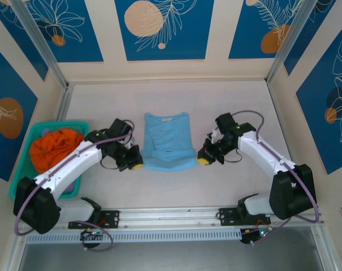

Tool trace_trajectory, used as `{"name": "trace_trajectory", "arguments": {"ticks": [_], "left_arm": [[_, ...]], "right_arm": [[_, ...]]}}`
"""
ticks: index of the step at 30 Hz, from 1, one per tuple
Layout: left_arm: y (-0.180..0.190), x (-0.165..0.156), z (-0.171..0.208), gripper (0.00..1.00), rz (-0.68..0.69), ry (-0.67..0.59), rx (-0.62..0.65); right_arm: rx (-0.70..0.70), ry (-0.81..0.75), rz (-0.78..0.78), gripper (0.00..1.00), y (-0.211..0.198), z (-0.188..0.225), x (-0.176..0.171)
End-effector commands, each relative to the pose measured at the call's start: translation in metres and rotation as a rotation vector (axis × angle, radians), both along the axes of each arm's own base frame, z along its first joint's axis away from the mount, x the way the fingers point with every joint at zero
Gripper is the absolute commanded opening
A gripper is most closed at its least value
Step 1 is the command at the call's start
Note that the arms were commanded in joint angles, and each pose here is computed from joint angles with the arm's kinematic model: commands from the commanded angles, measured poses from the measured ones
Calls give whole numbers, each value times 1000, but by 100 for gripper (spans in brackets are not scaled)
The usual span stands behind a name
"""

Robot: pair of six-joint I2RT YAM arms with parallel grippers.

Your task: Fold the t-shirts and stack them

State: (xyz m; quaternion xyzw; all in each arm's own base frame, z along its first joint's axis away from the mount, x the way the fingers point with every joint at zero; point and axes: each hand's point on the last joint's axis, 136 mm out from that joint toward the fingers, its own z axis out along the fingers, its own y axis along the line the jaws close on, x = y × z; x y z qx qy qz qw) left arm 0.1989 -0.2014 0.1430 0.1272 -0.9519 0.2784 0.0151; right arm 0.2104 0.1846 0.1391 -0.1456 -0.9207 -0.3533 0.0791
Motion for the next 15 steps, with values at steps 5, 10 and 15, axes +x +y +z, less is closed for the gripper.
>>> {"name": "trace_trajectory", "arguments": {"ticks": [5, 10, 15], "left_arm": [[-28, 105, 41, 0, 100, -99, -66], [-21, 175, 44, 0, 160, -117, -59], [10, 229, 29, 0, 270, -124, -49]], "right_arm": [[73, 27, -124, 0, 5, 39, 77], [48, 86, -172, 0, 7, 26, 137], [24, 140, -243, 0, 4, 6, 196]]}}
